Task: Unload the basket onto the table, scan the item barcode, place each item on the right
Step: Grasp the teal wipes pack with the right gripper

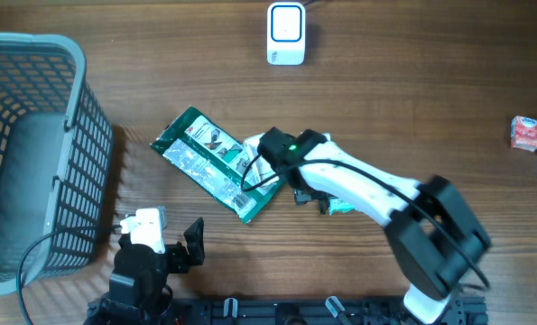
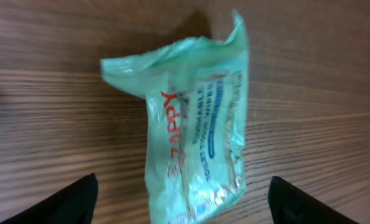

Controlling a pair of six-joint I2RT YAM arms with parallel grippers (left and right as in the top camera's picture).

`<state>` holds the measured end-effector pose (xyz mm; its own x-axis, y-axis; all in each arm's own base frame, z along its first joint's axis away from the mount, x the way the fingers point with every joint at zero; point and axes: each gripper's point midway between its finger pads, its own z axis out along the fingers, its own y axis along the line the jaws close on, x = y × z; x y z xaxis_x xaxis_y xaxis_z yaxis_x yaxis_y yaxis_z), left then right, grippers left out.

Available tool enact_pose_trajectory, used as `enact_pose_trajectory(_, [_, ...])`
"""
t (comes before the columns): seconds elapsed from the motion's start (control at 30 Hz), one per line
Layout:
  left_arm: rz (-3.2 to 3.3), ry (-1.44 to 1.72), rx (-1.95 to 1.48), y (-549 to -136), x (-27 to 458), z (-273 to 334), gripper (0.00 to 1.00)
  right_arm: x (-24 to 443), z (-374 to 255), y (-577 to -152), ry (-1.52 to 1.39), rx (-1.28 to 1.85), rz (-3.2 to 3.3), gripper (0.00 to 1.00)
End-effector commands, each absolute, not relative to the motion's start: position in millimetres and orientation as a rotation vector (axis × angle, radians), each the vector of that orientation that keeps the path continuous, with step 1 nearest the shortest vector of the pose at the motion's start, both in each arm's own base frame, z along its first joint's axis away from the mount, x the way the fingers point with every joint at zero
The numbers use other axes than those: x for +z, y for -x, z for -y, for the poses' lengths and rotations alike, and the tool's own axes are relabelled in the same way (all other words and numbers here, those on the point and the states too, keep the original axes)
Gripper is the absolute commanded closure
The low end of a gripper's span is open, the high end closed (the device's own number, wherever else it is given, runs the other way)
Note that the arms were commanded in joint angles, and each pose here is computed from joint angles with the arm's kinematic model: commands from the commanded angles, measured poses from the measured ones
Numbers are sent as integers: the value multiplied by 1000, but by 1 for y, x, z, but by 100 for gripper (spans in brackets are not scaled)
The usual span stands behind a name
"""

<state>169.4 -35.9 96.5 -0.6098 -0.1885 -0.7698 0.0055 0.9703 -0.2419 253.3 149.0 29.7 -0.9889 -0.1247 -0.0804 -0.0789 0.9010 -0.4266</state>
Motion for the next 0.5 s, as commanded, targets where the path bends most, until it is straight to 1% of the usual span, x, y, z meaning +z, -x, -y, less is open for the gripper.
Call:
enact_pose_trajectory(0.0, [-2205,131,-285,-170,98,37,0,5,-134,-245,130,-831,-2986,30])
enact_pose_trajectory(0.03, [-2205,131,-285,-170,98,37,0,0,-129,-242,99,-888,-2987,36])
enact_pose_trajectory(0.13, [-2205,131,-285,-170,98,37,0,-9,-125,-241,98,-934,-2986,37])
enact_pose_trajectory(0.2, [-2205,131,-285,-170,98,37,0,-12,-121,-244,69,-932,-2992,41])
enact_pose_trajectory(0.23, [-2205,131,-285,-170,98,37,0,-14,-118,-248,41,-918,-2995,44])
enact_pose_trajectory(0.27, [-2205,131,-285,-170,98,37,0,-16,-113,-249,10,-912,-3002,53])
enact_pose_trajectory(0.3, [-2205,131,-285,-170,98,37,0,-20,-109,-250,-33,-893,-3021,77])
enact_pose_trajectory(0.33, [-2205,131,-285,-170,98,37,0,-23,-106,-249,-65,-874,-3045,89])
enact_pose_trajectory(0.37, [-2205,131,-285,-170,98,37,0,-27,-106,-249,-60,-818,-3102,95])
enact_pose_trajectory(0.47, [-2205,131,-285,-170,98,37,0,-30,-119,-259,5,-593,-3219,96])
